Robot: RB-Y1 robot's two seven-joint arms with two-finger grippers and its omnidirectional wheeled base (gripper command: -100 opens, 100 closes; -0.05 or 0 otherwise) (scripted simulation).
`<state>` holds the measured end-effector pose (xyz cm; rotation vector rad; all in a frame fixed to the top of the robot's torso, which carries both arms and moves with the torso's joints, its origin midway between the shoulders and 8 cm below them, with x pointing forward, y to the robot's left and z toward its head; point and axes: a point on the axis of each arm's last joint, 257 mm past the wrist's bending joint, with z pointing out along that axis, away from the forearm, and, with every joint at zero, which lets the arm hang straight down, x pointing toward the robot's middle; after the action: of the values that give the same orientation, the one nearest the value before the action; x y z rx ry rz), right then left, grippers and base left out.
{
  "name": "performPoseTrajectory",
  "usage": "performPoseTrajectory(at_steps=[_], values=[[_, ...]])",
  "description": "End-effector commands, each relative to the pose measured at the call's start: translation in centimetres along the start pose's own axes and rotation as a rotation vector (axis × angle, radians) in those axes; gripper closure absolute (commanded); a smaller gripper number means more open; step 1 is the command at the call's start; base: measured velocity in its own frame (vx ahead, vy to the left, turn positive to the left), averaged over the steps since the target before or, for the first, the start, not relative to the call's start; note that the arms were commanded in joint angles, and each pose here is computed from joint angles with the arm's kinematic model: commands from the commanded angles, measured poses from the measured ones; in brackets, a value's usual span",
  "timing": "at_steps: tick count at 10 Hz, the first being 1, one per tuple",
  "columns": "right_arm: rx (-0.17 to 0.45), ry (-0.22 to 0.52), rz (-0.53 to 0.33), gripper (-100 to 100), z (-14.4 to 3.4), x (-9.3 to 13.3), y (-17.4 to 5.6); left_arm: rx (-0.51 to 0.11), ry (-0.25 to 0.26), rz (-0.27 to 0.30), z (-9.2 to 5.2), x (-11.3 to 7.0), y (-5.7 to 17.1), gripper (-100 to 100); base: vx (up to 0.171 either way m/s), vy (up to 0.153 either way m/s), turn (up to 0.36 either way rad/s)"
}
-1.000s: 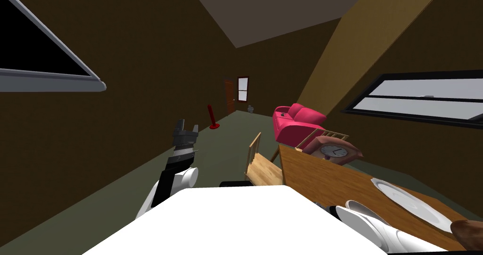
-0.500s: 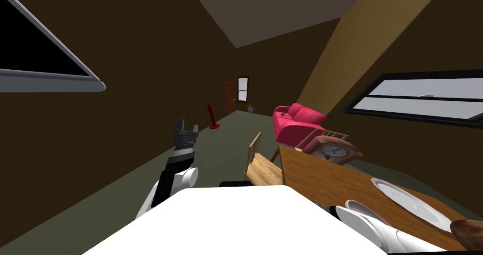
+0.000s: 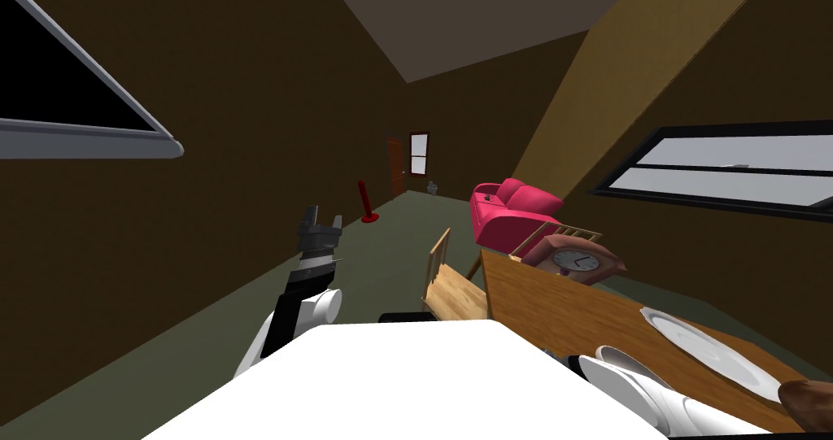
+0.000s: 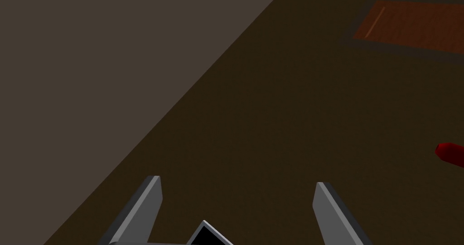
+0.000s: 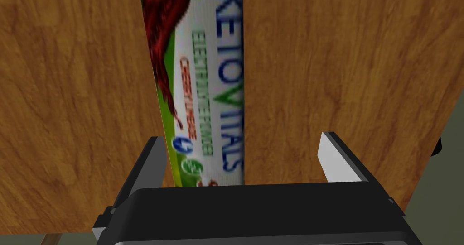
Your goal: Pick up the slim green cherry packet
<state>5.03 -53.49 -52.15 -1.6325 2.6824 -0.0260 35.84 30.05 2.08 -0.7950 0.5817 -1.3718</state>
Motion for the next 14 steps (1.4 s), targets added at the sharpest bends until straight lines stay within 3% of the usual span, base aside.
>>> performPoseTrajectory(at_steps=[1,2,3,8,11,14], values=[[0.061,0.017,-0.030,-100,-1.2,0.9,-3.1,0.000,0.000,0.000,0.0,0.0,0.0,0,-0.007,-0.020,0.059],[0.094,0.033,-0.076,-100,-1.8,1.6,-4.2,0.000,0.000,0.000,0.0,0.0,0.0,0,-0.074,-0.002,0.108],[0.094,0.033,-0.076,-100,-1.8,1.6,-4.2,0.000,0.000,0.000,0.0,0.0,0.0,0,-0.099,0.009,0.031],[0.142,0.069,-0.249,-100,-3.0,3.1,-5.0,0.000,0.000,0.000,0.0,0.0,0.0,0,-0.172,0.057,0.027],[0.169,0.065,-0.342,-100,-3.0,2.5,-5.1,0.000,0.000,0.000,0.0,0.0,0.0,0,-0.179,0.014,0.059],[0.170,0.031,-0.244,-100,-1.5,0.7,-5.7,0.000,0.000,0.000,0.0,0.0,0.0,0,0.079,-0.112,-0.004]])
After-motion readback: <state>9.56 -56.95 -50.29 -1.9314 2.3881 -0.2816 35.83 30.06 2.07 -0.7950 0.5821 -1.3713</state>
